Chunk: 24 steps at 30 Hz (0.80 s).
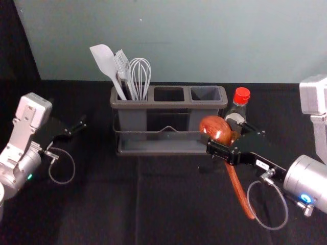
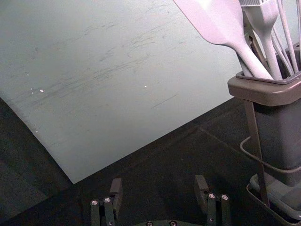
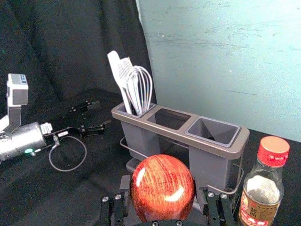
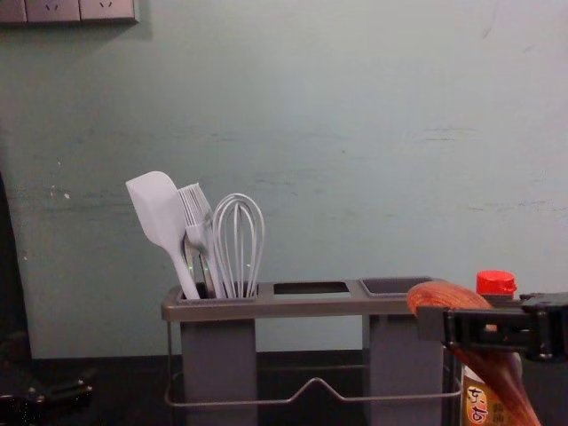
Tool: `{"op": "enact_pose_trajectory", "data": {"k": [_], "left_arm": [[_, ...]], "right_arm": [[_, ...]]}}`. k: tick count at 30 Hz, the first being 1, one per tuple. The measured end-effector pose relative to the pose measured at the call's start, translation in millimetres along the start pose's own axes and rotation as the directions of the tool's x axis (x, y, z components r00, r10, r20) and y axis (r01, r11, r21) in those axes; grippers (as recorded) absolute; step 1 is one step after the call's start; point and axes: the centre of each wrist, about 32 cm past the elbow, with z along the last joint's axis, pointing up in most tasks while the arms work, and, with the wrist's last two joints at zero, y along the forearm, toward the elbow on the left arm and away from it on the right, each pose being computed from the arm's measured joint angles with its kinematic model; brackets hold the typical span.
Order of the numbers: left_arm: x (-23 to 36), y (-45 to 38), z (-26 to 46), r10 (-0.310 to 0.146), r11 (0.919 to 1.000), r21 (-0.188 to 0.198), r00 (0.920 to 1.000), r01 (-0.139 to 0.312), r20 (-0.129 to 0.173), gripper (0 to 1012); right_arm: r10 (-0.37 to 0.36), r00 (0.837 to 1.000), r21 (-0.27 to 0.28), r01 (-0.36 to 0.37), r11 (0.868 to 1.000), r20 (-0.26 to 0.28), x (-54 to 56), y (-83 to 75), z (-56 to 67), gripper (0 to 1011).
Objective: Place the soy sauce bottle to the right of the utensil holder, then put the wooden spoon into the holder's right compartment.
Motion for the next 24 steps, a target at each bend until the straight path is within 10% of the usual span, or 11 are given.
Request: {"op": "enact_pose_trajectory", "data": {"k": [8,15,19,24], "left_arm": [[0.0,0.0,0.0,0.000,1.0000,0.000,1.0000,0.000,0.000,1005],[0.0,0.0,0.0,0.000,1.0000,0.000,1.0000,0.000,0.000,1005],[0.0,0.0,0.0,0.000,1.0000,0.000,1.0000,0.000,0.000,1005],[0.0,0.0,0.0,0.000,1.0000,0.000,1.0000,0.000,0.000,1005]], "right_arm": [[-0.009,1.000,0.029,0.009,1.000,0.006,-0.5,-1.8,-1.9,835],[-0.048,0.998,0.223,0.041,0.974,0.027,-6.8,-9.3,4.5,835],[-0.062,0.997,0.339,0.045,0.940,0.040,-10.3,-10.9,9.8,835],[-0.087,0.994,0.503,0.045,0.863,0.061,-10.7,-7.8,12.2,835]]}}
